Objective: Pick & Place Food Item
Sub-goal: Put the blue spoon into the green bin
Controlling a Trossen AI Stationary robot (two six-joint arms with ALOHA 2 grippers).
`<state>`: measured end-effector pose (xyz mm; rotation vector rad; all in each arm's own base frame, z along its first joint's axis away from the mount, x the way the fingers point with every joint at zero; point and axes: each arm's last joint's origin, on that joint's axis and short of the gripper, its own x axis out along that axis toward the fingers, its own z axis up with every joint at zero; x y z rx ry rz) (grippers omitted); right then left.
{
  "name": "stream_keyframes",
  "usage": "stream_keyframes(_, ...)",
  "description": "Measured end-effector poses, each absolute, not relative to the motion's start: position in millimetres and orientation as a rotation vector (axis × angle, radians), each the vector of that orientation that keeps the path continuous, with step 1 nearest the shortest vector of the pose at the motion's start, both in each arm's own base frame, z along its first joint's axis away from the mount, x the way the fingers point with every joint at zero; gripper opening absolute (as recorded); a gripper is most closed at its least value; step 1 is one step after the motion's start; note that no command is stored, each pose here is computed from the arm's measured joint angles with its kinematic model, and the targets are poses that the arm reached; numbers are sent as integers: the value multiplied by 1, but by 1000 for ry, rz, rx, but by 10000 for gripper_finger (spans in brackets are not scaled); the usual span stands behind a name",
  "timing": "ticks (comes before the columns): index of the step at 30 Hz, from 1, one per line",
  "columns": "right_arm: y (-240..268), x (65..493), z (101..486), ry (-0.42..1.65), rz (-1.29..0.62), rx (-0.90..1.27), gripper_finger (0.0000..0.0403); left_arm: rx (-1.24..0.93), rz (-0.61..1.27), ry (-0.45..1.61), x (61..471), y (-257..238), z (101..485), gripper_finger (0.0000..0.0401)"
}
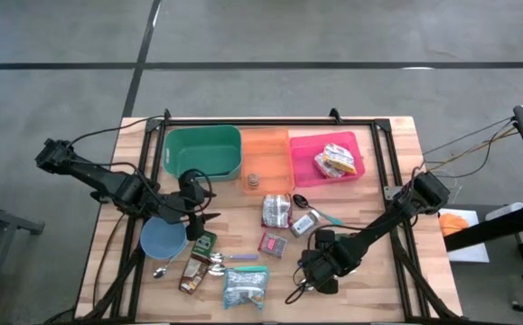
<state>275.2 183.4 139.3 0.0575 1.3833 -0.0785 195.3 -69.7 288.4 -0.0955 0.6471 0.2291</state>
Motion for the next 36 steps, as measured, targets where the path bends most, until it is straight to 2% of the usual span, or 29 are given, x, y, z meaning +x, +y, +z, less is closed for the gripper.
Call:
stream_keyframes(14,180,272,130,1344,-74,34,20,-95,229,647,195,-70,288,279)
stream_keyframes(23,179,277,143,1262,-95,-51,13,-95,230,646,195,-70,288,279)
stream_keyframes(31,173,276,177,1117,-118,-59,12,-80,277,613,196,-69,290,279)
stream_keyframes(36,161,275,203,978,-191,-87,11,15,339,573,197,-66,292,279)
